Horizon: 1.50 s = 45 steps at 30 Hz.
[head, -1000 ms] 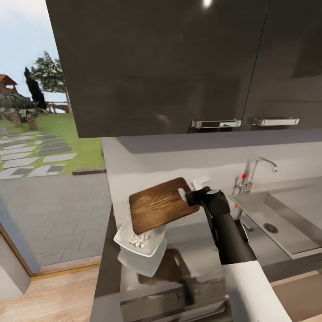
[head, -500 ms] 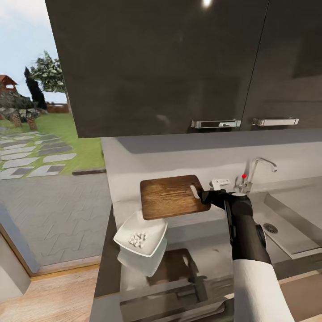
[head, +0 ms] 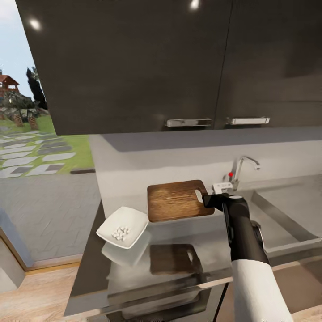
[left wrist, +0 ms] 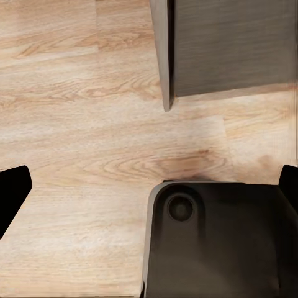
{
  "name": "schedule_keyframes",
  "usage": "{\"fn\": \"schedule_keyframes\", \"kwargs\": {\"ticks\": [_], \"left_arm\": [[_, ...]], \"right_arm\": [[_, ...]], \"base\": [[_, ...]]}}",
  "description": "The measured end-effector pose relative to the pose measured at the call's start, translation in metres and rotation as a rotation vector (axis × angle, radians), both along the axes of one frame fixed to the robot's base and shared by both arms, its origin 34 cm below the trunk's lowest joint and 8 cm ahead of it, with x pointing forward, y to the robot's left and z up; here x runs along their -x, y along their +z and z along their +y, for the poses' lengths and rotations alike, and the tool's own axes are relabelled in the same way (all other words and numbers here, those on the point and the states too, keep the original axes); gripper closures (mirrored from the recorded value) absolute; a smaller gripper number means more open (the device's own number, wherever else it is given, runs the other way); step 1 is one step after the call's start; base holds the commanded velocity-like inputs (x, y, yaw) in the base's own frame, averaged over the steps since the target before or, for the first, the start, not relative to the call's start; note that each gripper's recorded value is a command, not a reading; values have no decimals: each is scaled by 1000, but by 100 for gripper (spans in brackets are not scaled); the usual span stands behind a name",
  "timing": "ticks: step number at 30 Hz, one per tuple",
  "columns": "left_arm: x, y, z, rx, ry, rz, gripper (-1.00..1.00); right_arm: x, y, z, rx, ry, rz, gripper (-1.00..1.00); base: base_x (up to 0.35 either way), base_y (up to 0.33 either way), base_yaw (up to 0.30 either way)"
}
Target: In the kitchen, take the Vidalia onion out of the sink, dice it on the chopping board with the paring knife, put the diced onion into the bowl on the countertop, then place both the paring knife and the chopping board into the sink.
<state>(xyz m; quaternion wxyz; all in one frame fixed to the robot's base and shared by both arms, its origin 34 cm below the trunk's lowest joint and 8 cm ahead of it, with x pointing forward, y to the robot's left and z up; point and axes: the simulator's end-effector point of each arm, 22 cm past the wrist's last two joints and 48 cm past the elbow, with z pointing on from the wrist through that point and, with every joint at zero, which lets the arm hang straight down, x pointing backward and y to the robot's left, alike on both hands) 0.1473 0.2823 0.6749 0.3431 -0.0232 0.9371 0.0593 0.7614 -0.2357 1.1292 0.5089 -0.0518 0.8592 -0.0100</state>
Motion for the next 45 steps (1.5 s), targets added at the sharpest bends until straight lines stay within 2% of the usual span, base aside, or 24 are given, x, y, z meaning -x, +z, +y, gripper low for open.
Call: {"fn": "schedule_keyframes", "kwargs": {"ticks": [7,10,15,35,36,37,39,40,41,42,44,45], "left_arm": [[0,0,-3,3,4,1,-100],[3,-2,-3,2,6,15,-100],[7,-4,-7,8,8,31,-100],[7,-5,-12,15,9,32,-100],[6,-5,-12,16,9,31,-100],[6,-5,-12,16,8,31,-100],[6,-5,-12,16,8,30,-100],[6,-5,-13,16,9,30,-100],[6,-5,-13,16,9,30,-100],[6,-5,-13,17,9,30,-100],[6,-5,-13,17,9,30,-100],[6,-5,-13,17,10,30,-100]], "right_arm": [[0,-15,6,-4,14,30,100],[0,-32,10,-5,27,63,100],[-3,-34,15,1,44,47,100],[-2,-42,10,-1,32,61,100],[0,-49,-8,-27,-21,73,100],[2,-54,-31,-3,-83,80,100],[7,-62,-64,-24,-191,85,100],[10,-64,-85,-13,-266,78,100],[13,-63,-101,16,-315,68,100],[13,-63,-110,4,-365,48,100],[14,-66,-119,-4,-423,30,100],[16,-70,-128,-24,-492,16,100]], "base": [[-13,-250,229],[-1,-256,246],[0,-263,212],[-141,-271,-20],[-139,-248,-11],[-138,-242,-7],[-137,-237,-4],[-136,-234,-2],[-135,-232,-1],[-131,-231,0],[-81,-195,0],[-31,-120,0]]}}
